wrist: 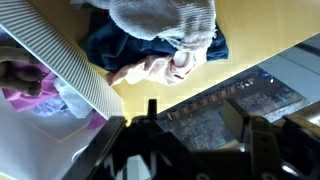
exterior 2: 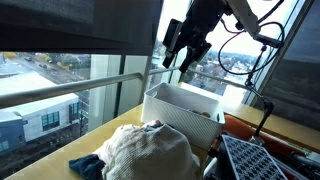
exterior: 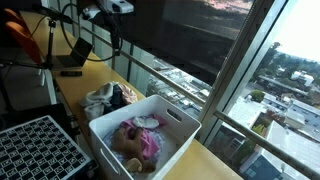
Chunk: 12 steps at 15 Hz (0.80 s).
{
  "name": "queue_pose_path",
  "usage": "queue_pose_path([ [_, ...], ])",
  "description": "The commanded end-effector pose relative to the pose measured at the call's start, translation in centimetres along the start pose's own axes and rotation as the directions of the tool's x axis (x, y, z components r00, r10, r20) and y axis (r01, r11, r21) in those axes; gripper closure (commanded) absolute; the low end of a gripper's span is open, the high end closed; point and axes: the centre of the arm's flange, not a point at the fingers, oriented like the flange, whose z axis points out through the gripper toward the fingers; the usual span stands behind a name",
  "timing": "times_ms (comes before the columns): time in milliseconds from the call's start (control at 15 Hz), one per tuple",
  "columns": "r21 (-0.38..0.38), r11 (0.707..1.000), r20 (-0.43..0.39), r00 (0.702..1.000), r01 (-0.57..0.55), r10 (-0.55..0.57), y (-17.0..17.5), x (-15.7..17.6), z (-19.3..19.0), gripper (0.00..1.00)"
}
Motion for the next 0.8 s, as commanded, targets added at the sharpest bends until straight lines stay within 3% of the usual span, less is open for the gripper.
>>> queue_pose_path([
  [0, -0.042, 0.999, 0.004, 1.000, -0.031, 0.031, 1.1, 2.9, -0.3, 0.00],
  [333, -0.103, 0.986, -0.028, 0.991, -0.131, 0.129, 7.6, 7.9, 1.7, 0.00],
  [733, -0.244, 0.925, -0.025, 0.955, -0.292, 0.295, 18.2, 10.3, 7.6, 0.00],
])
